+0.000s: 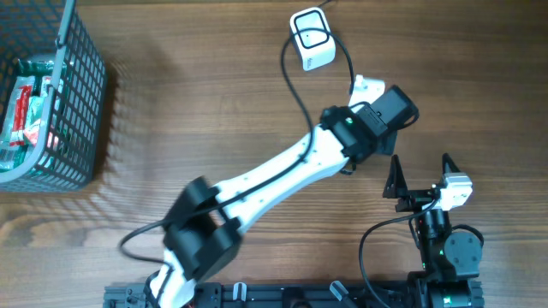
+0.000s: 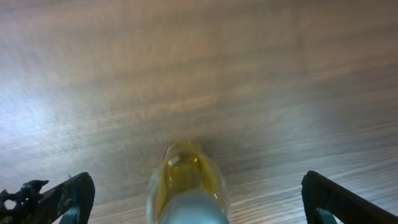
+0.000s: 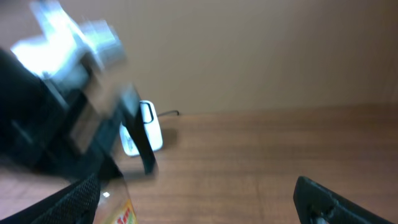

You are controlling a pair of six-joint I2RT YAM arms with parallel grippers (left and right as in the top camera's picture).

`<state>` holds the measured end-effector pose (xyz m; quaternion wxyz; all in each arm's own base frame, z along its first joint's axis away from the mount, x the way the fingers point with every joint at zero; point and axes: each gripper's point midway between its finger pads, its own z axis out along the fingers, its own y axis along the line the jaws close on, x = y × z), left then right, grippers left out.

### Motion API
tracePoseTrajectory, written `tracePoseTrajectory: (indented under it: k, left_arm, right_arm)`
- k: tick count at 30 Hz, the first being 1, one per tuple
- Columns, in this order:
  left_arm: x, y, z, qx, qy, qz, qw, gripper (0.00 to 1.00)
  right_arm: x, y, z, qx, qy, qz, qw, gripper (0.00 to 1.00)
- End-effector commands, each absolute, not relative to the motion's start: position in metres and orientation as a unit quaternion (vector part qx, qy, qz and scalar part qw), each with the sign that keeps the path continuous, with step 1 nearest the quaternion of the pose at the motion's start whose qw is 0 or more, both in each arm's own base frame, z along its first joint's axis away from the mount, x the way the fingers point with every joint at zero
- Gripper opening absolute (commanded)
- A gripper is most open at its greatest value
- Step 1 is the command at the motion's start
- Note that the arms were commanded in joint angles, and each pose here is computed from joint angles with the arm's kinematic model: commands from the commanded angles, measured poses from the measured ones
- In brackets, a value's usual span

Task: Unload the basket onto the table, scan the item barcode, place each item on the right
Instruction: 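Carry the oil bottle with the left gripper and set it near the scanner, then return the left gripper to the basket and grasp the Kleenex tissue pack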

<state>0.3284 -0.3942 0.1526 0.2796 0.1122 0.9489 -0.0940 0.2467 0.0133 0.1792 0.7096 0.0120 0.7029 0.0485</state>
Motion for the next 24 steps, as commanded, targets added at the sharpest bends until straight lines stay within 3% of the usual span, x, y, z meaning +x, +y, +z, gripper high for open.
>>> tracePoseTrajectory:
  k: [1, 8, 12, 18, 24]
  left_arm:
    - [0.346, -0.36, 0.275, 0.109, 0.901, -0.127, 0.4, 1.0]
    - [0.371, -0.244, 0.375, 0.023, 0.866, -0.125, 0.484, 1.0]
    - [0.378, -0.119, 0.411, -0.098, 0.848, -0.051, 0.519, 1.0]
    - [0.345, 0.059, 0.415, -0.283, 0.817, 0.076, 0.497, 1.0]
    - [0.301, 0.176, 0.385, -0.424, 0.788, 0.148, 0.421, 1.0]
  right_arm:
    - [0.247, 0.01, 0.175, 0.019, 0.707, 0.041, 0.706, 1.0]
    - [0.247, 0.01, 0.175, 0.019, 0.707, 0.041, 0.706, 1.0]
    - [0.247, 0.01, 0.175, 0.019, 0.707, 0.041, 0.706, 1.0]
    - [0.247, 0.01, 0.175, 0.019, 0.707, 0.041, 0.706, 1.0]
    - [0.247, 0.01, 0.175, 0.019, 0.707, 0.041, 0.706, 1.0]
